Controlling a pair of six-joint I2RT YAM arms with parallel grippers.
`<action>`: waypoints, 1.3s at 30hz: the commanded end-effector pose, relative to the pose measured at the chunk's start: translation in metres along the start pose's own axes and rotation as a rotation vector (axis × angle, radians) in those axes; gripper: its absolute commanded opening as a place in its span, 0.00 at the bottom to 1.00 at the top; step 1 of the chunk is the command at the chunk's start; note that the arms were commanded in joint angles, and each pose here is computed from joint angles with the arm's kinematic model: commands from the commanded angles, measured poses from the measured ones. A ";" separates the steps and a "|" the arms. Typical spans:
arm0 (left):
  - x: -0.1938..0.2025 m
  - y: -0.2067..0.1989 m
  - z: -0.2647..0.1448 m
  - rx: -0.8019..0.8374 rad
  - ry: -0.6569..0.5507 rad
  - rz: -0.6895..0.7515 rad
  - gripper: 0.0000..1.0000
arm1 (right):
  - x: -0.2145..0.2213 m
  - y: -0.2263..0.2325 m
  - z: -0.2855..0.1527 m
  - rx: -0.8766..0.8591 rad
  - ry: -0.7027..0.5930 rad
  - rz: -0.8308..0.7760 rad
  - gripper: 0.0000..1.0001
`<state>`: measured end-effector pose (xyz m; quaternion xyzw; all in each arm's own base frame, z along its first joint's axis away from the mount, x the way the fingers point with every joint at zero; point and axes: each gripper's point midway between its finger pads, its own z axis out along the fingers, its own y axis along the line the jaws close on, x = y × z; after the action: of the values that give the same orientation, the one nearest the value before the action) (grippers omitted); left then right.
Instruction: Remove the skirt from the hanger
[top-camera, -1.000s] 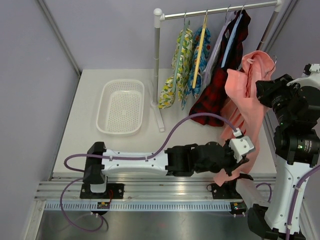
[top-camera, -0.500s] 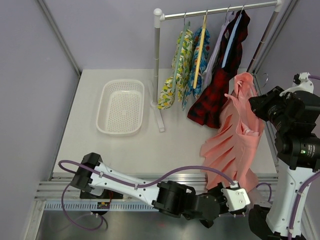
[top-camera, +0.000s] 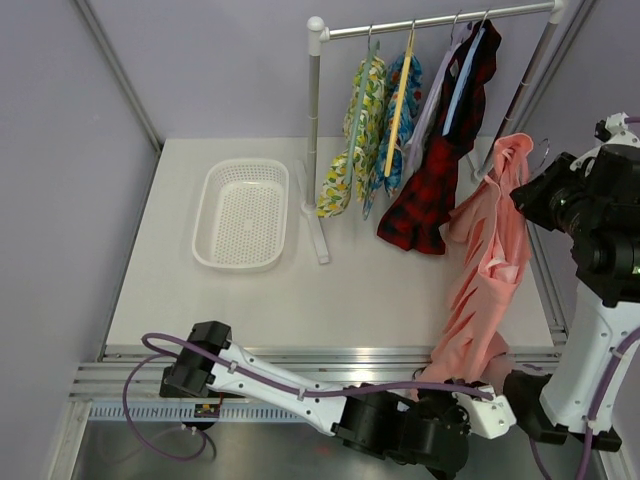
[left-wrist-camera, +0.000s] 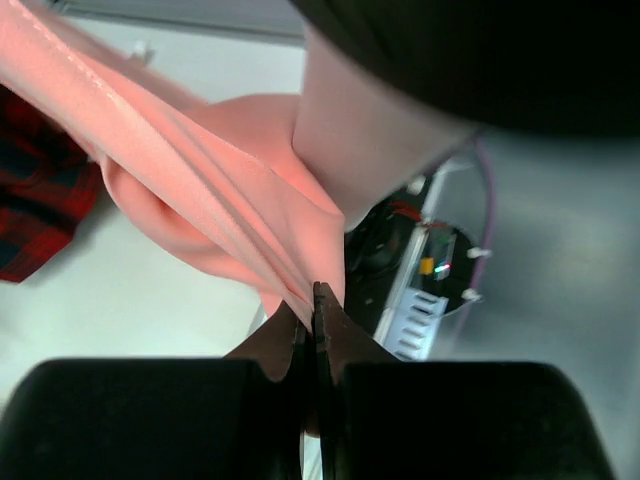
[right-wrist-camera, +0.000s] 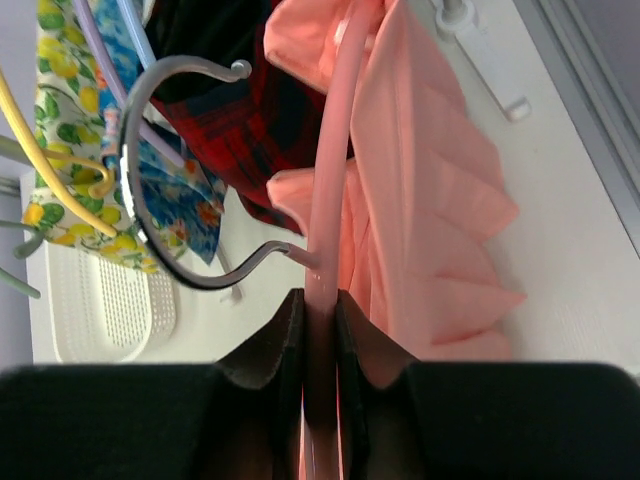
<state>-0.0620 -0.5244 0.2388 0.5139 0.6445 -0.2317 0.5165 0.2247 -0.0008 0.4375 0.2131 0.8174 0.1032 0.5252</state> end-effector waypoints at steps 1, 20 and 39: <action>0.117 -0.091 -0.053 0.292 0.266 0.251 0.00 | -0.159 0.045 -0.002 -0.099 -0.540 -0.020 0.00; 0.133 -0.093 -0.100 0.196 0.311 0.285 0.00 | -0.221 0.068 0.051 -0.138 -0.608 0.010 0.00; 0.000 0.032 -0.138 -0.172 0.008 -0.141 0.99 | -0.198 0.059 0.024 -0.185 -0.561 0.038 0.00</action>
<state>-0.0825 -0.3943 0.1956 0.4967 0.7120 -0.0723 0.4910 0.3796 -0.0506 0.5073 0.2446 0.7463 0.1088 0.6094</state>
